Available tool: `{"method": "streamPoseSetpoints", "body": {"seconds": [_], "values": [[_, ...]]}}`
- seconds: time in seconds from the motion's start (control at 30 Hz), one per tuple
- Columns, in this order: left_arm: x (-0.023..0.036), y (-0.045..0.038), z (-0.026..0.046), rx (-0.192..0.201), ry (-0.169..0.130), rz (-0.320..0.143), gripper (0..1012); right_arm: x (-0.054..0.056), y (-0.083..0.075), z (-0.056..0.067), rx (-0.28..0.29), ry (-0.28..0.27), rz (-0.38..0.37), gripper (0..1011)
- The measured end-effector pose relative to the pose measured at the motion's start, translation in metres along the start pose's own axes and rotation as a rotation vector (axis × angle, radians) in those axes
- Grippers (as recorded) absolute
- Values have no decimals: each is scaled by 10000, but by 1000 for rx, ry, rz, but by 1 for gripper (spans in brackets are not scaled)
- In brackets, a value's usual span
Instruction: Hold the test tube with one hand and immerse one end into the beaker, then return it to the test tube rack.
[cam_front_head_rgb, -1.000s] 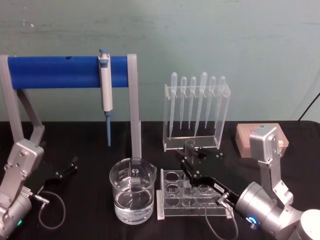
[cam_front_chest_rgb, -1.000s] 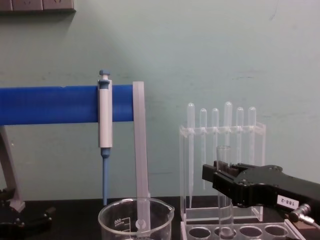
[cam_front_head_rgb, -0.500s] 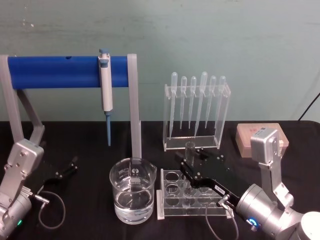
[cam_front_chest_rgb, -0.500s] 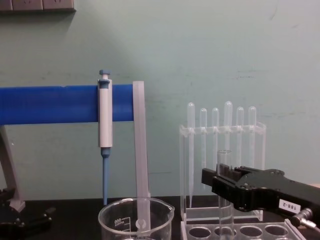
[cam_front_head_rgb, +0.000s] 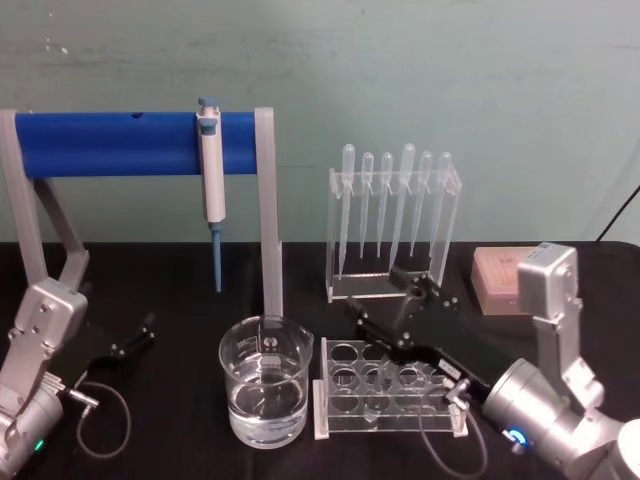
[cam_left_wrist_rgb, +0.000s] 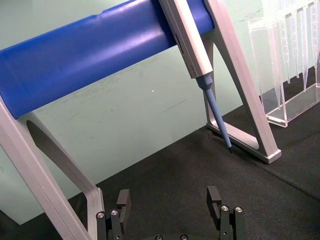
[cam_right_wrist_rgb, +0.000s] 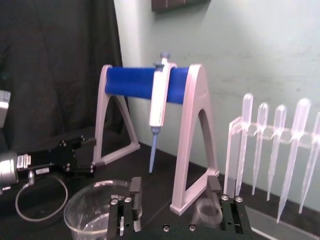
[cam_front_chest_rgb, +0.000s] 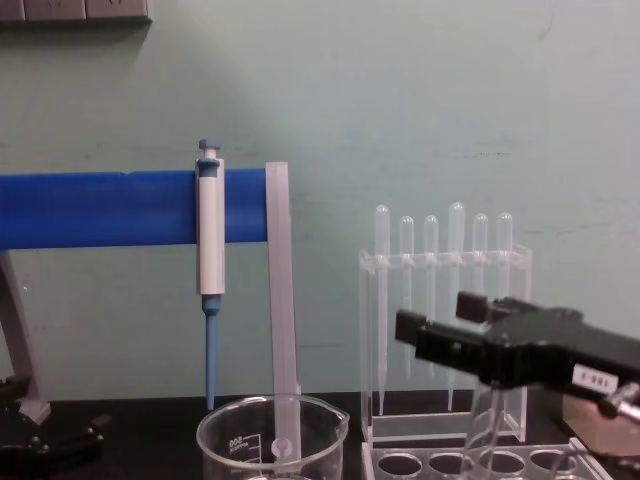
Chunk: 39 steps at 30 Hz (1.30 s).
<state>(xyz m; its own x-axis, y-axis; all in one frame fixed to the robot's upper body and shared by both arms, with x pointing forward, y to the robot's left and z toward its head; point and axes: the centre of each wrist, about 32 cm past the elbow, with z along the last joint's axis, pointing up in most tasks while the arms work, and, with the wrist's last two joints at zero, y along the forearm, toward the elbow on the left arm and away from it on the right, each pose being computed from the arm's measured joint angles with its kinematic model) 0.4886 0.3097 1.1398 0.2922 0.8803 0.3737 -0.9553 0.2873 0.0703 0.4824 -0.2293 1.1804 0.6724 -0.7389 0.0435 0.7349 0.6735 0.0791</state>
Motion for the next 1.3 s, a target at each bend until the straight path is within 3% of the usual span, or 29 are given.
{"method": "streamPoseSetpoints", "body": {"seconds": [0.27, 0.53, 0.87, 1.0, 1.13, 1.3], "values": [[0, 0, 0, 0, 0, 0, 1000, -10, -128, 218, 47, -47, -34, 1002], [0, 0, 0, 0, 0, 0, 1000, 5, -289, 327, 71, -91, -100, 1002], [0, 0, 0, 0, 0, 0, 1000, 39, -659, 326, 110, -130, -309, 1002], [0, 0, 0, 0, 0, 0, 1000, 39, -793, 281, 92, -146, -409, 1002], [0, 0, 0, 0, 0, 0, 1000, 49, -881, 189, 24, -151, -491, 1002], [0, 0, 0, 0, 0, 0, 1000, 84, -904, 51, -58, -142, -534, 1002]]}}
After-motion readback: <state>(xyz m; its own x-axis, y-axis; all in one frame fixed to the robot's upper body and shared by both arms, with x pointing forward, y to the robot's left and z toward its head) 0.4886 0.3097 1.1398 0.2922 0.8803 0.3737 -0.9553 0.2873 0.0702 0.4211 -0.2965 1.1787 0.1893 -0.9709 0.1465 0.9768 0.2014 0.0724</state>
